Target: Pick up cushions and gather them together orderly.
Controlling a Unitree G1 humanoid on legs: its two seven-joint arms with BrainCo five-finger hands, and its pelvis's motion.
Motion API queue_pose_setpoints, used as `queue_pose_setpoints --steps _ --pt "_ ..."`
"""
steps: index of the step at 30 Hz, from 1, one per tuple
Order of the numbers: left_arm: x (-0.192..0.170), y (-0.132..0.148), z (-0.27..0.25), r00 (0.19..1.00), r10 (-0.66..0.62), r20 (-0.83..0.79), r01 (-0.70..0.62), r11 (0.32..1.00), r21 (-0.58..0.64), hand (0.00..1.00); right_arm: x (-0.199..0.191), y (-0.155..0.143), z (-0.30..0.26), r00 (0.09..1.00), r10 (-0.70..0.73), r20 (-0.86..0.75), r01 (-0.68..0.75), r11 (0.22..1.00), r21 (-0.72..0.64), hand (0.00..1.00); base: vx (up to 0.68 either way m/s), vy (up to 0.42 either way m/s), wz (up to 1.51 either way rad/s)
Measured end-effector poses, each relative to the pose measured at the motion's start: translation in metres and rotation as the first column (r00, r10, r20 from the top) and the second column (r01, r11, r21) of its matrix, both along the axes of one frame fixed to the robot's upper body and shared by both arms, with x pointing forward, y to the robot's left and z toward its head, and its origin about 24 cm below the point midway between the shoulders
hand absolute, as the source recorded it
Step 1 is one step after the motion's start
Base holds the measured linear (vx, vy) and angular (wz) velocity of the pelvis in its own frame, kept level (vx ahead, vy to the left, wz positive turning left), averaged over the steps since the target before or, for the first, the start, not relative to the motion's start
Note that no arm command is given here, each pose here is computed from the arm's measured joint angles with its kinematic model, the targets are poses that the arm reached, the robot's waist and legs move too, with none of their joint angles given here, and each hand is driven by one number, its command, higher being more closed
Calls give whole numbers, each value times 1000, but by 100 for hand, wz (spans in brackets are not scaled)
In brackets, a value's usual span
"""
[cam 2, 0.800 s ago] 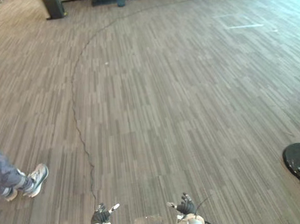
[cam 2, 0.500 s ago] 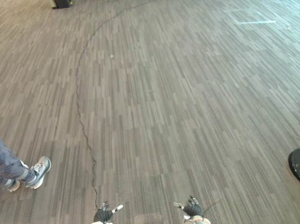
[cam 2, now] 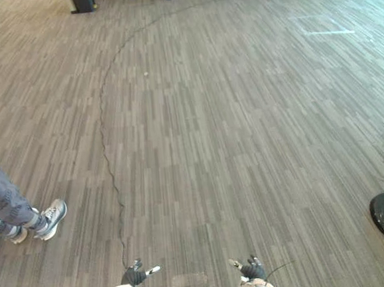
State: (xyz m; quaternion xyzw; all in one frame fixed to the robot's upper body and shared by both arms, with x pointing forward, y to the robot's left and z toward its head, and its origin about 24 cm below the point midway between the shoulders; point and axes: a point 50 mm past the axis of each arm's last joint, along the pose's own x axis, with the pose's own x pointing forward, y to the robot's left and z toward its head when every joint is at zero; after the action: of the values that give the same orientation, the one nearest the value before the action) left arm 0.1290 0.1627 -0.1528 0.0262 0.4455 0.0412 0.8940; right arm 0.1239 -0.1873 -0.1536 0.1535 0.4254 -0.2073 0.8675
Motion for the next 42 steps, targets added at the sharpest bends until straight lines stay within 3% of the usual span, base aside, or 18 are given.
queue_pose_setpoints --steps 16,28,34,42 --pt "1 -1 0 999 -36 -10 36 999 12 0 -1 -2 0 1000 -4 4 4 1000 16 0 -3 -1 2" --pt "5 1 1 1000 27 7 -27 1000 -13 0 2 -11 2 1000 -6 11 6 1000 -8 0 -15 -10 -1" --pt "23 8 12 987 124 99 -120 992 -43 0 -2 -14 4 1000 -11 27 12 1000 -24 0 -1 -22 11" --pt "30 8 16 983 127 130 -123 992 -40 0 10 -4 5 999 37 30 -36 999 -37 0 354 249 -26"
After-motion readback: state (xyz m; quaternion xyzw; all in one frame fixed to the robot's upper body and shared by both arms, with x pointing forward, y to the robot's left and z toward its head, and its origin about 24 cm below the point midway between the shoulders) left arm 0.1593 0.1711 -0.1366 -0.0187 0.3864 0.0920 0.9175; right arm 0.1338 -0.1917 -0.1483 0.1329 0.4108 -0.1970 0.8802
